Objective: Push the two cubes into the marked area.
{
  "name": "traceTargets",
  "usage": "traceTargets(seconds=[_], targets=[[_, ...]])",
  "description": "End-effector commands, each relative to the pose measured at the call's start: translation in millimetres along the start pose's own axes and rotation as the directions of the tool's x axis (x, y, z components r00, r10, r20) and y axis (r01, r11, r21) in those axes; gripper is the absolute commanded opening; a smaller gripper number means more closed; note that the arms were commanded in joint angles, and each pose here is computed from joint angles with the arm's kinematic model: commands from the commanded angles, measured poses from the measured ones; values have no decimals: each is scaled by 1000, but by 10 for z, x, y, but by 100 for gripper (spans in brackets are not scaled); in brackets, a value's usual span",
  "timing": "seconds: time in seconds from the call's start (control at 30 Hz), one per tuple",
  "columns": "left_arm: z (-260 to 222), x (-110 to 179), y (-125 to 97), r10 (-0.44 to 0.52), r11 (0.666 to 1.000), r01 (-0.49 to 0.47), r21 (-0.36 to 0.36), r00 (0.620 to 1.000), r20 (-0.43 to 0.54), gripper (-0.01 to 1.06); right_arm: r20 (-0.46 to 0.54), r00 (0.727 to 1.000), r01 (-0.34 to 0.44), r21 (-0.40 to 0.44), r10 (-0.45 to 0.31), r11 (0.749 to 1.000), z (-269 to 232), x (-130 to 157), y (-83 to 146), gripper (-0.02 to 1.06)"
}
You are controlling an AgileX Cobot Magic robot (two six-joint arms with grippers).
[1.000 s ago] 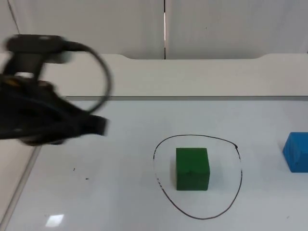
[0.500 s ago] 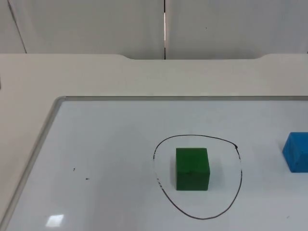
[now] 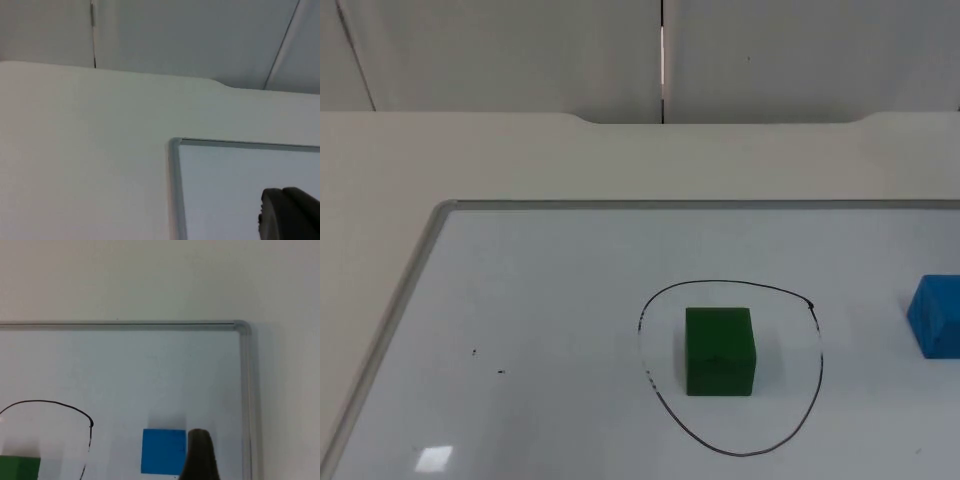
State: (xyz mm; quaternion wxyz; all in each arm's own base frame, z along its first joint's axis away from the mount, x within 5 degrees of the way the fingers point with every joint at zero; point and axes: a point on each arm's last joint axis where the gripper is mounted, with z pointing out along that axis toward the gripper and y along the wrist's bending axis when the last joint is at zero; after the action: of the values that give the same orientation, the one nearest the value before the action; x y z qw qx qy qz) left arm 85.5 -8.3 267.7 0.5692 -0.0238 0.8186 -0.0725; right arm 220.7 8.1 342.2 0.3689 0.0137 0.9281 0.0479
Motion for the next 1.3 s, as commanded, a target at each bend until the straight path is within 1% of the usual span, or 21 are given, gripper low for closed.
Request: traceTargets(seconds=[0.0, 0.07, 0.13, 0.3, 0.33, 0.47, 0.57, 0.9, 1.0, 1.03, 1.1, 1.17, 1.2, 1.27], targets=[[-74, 47, -2, 49, 999, -49, -5, 999, -15, 0, 21, 1000, 17, -4, -17, 1000, -21, -28, 14, 56], [-145, 78, -19, 76, 997, -76, 6, 997, -13, 0, 19, 999, 32, -4, -32, 999, -21, -26, 14, 56], [-163, 85, -25, 75, 997, -75, 11, 997, -10, 0, 19, 999, 34, -4, -34, 999, -21, -26, 14, 56], [-365, 102, -76, 62, 997, -66, 40, 993, 102, 0, 13, 999, 36, -4, -36, 999, -21, -20, 14, 56], [-365, 102, -76, 62, 997, -66, 40, 993, 102, 0, 13, 999, 36, -4, -36, 999, -21, -20, 14, 56], [-470, 112, -89, 72, 996, -80, 41, 983, 168, 0, 11, 998, 58, -4, -58, 998, -21, -19, 14, 56], [-490, 115, -90, 78, 996, -86, 39, 980, 181, 0, 7, 998, 57, -4, -57, 998, -21, -15, 14, 56], [-490, 118, -91, 76, 996, -85, 41, 981, 177, 0, -18, 998, 56, -5, -56, 998, 10, 18, 10, 56], [-490, 118, -91, 76, 996, -85, 41, 981, 177, 0, -64, 997, 53, -5, -53, 999, 125, 31, 1, 56], [-490, 118, -91, 76, 996, -85, 41, 981, 177, 0, -64, 997, 53, -5, -53, 999, 125, 31, 1, 56], [-490, 118, -91, 76, 996, -85, 41, 981, 177, 0, -106, 993, 52, -3, -52, 999, 232, 41, -8, 56], [-490, 118, -91, 76, 996, -85, 41, 981, 177, 0, -158, 985, 66, 13, -63, 998, 363, 57, -35, 55], [-490, 118, -91, 76, 996, -85, 41, 981, 177, 0, -158, 985, 66, 13, -63, 998, 363, 57, -35, 55], [-490, 118, -91, 76, 996, -85, 41, 981, 177, 0, -202, 977, 73, 28, -66, 997, 475, 75, -60, 51]])
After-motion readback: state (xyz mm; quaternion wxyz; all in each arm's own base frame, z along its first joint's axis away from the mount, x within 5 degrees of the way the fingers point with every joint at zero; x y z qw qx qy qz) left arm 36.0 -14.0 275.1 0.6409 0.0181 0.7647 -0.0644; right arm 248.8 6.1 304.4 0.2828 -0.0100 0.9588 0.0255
